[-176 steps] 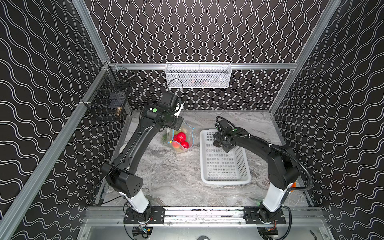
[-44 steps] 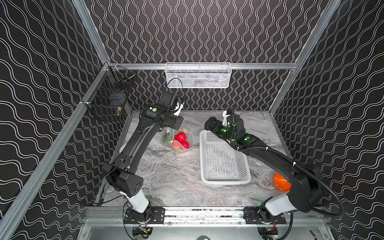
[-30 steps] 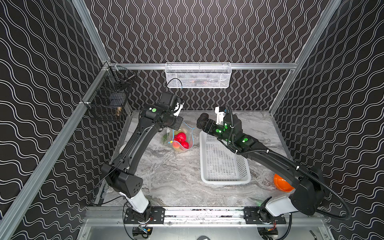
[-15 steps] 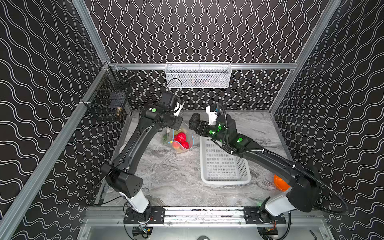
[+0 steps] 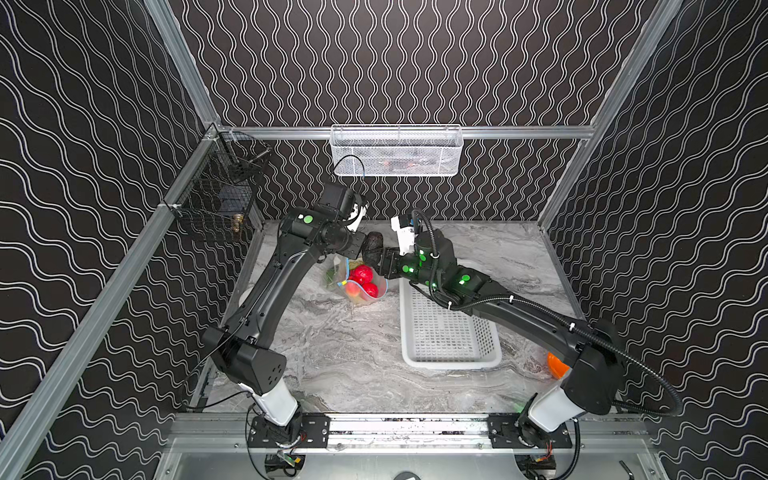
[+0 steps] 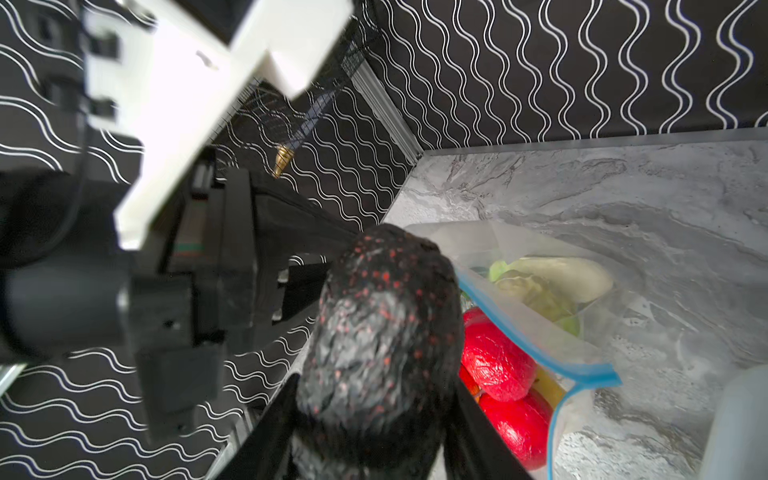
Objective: Place the food in the zip-top bag and seal the zipper
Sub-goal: 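Carry the dark brown avocado toward the bag opening held by the left gripper, then lower the avocado into the bag and open the right gripper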
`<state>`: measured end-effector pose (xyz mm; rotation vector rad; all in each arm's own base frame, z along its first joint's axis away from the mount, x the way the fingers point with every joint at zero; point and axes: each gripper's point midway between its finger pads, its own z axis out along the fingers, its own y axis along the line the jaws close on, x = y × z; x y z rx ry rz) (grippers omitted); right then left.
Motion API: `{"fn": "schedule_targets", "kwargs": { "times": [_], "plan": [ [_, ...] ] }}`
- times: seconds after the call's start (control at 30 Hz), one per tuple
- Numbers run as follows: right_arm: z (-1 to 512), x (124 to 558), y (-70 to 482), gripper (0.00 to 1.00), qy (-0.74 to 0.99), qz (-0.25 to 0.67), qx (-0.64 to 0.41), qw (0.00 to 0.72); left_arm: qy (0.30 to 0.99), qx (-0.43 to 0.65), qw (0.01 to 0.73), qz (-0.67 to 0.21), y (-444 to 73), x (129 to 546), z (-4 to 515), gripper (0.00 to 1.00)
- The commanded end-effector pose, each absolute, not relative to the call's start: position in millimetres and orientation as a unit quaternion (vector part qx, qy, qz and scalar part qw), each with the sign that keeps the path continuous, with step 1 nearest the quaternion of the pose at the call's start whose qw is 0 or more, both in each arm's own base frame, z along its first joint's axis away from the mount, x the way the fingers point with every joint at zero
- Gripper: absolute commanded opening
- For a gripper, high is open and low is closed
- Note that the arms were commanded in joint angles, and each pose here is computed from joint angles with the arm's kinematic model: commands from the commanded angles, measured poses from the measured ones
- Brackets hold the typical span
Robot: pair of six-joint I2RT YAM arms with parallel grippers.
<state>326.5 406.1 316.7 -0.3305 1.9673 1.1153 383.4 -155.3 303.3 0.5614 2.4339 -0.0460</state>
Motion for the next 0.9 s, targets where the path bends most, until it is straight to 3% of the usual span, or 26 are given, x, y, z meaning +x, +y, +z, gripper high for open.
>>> {"fn": "schedule_targets", "kwargs": {
  "times": [0.0,0.87],
  "plan": [
    [313.8,326.0,409.4,0.23,0.786,0.434,-0.143,0.417,0.922,0.211,0.323,-0.021,-155.8,385.5,307.0,0.0],
    [263.9,323.7,428.2,0.22,0.829,0.385,-0.153,0.376,0.923,0.212,0.322,-0.021,-155.9,385.0,306.5,0.0]
  ]
}}
